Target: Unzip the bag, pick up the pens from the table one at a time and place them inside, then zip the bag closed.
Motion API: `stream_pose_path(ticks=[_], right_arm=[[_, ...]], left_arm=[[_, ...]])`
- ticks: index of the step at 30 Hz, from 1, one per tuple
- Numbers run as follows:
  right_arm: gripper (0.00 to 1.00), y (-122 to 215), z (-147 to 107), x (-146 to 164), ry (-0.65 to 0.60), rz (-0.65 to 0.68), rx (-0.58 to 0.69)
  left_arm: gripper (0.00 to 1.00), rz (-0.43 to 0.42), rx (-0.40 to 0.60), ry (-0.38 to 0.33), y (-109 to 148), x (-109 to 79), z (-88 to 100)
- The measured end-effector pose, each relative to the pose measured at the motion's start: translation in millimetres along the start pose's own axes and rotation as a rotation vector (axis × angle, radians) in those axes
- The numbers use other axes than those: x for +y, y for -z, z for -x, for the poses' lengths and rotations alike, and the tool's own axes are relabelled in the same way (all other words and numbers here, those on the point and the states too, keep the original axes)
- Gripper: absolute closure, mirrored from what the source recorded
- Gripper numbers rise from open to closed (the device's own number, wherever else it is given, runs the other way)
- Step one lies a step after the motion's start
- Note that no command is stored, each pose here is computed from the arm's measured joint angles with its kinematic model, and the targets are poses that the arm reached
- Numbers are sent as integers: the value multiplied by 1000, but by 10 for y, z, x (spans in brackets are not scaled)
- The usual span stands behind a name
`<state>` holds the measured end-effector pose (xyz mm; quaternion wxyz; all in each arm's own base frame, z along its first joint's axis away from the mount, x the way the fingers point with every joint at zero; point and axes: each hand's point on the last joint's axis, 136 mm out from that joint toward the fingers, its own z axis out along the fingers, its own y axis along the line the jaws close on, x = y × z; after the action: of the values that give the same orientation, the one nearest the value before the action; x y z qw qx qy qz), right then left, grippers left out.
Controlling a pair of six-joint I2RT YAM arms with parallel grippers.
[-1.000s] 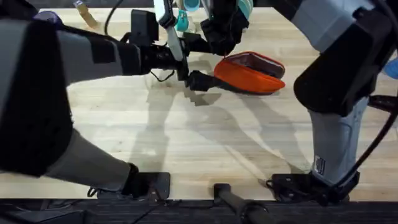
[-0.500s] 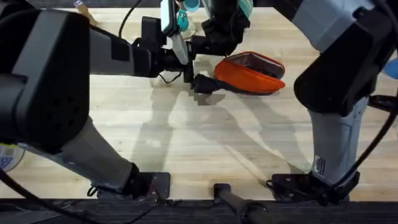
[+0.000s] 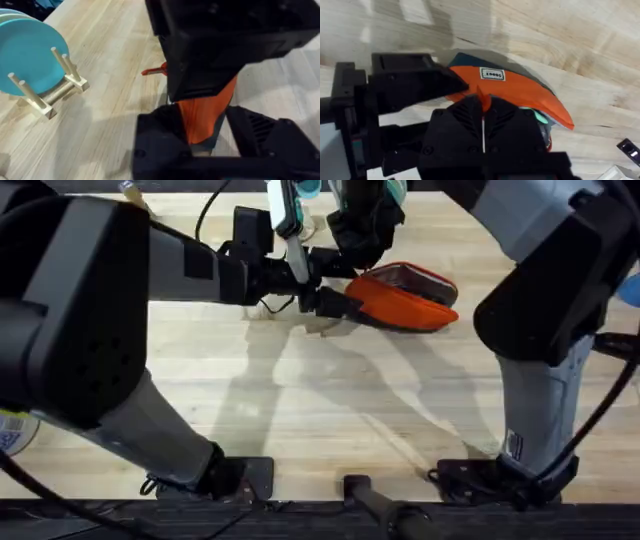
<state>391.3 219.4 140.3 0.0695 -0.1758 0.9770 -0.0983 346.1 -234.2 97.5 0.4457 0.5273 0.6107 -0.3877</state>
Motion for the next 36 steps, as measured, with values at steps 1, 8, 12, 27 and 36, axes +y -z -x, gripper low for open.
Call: stream_pose_path(ticks=[1,8,12,27,36], right_arm=[[968,0,0,-2,-1,0,0],[968,0,-6,5,-7,3,3],[968,0,-8,5,-7,3,3],[968,0,-12,4,-6,3,5],[968,-17,-29,-62,-16,6,20]], left_arm=[[571,1,1,1,-3,1,-1],[948,23,16,-4,-7,40,-20],[957,25,17,-4,-8,43,-22],[958,23,17,-4,-12,39,-20],[958,23,19,-4,-18,37,-20]])
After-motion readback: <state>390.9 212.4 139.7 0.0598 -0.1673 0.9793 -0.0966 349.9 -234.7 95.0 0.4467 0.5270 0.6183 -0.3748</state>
